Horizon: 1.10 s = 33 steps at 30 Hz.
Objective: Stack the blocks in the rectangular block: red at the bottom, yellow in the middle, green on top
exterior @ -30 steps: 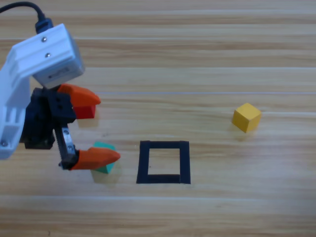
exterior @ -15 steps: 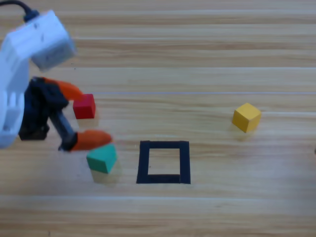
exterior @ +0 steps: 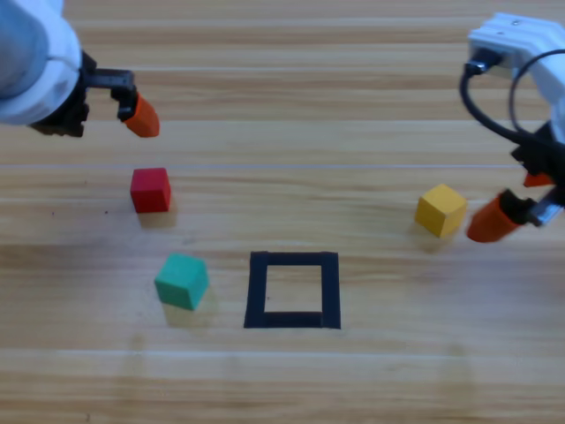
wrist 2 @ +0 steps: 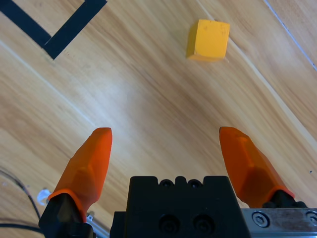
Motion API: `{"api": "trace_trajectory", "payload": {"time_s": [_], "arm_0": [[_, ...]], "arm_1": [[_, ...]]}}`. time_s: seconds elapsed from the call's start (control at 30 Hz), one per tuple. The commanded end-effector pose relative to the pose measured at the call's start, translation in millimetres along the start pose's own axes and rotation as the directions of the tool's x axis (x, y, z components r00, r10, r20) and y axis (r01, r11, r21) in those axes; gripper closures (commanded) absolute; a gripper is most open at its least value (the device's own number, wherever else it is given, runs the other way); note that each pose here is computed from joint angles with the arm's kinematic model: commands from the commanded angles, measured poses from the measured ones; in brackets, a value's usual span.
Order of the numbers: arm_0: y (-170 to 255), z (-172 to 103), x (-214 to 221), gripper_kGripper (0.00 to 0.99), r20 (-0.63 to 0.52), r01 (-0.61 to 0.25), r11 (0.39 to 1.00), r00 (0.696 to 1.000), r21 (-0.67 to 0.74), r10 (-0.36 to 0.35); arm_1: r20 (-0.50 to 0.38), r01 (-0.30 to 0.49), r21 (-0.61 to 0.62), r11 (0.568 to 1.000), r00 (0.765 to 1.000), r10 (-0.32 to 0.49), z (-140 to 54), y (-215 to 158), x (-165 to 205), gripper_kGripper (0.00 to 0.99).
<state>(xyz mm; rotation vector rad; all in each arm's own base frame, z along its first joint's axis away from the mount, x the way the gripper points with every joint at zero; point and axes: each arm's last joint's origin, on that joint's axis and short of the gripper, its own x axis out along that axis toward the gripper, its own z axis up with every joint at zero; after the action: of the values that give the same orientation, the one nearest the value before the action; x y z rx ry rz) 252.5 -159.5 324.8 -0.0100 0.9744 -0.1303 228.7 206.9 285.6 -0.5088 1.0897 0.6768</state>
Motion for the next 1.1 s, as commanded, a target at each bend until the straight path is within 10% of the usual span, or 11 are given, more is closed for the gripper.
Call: {"api": "trace_trajectory", "payload": {"time_s": [0.03,1.1], "arm_0": [[13.7,20.1,29.9,0.031,-0.085,-0.091,0.992,0.993,-0.085,0.083],[3.2,66.3,142.7,0.03,-0.422,-0.206,0.963,0.899,-0.172,0.117]], "arm_1": [[-0.109,0.011,0.031,0.999,0.994,-0.008,26.0,-10.4,55.4,0.039],[-0.235,0.043,0.126,0.991,0.972,-0.012,62.5,-69.9,162.1,0.165]]}}
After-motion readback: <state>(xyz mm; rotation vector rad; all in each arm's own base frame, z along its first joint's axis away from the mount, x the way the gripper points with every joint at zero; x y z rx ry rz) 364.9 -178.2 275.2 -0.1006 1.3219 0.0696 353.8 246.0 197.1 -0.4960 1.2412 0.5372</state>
